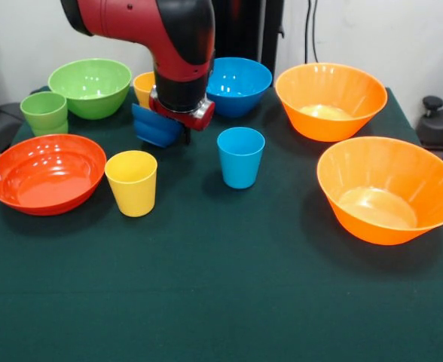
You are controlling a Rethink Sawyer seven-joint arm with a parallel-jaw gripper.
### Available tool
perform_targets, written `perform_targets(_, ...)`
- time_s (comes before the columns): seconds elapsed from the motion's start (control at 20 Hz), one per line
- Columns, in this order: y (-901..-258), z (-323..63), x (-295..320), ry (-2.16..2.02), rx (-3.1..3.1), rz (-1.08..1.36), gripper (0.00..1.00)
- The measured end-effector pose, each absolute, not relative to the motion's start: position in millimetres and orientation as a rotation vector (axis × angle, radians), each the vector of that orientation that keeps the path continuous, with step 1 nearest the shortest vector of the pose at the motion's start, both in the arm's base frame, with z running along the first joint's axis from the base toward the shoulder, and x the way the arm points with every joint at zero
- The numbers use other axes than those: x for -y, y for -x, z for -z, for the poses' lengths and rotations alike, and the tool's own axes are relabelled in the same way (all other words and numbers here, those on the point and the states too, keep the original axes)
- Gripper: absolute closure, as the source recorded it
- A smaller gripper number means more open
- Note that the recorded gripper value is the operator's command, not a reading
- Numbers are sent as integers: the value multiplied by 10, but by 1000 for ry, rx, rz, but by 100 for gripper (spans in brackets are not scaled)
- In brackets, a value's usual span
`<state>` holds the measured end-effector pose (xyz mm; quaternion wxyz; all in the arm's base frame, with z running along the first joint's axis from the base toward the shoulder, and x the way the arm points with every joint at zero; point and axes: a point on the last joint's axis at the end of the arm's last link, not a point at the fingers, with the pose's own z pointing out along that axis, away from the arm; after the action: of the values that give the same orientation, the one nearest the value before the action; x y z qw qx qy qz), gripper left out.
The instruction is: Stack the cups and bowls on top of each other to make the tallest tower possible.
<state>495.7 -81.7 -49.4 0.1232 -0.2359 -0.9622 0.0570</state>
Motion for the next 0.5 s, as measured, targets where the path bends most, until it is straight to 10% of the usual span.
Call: perform_targets(0.5,-4923,485,815,694,2820,-163,100)
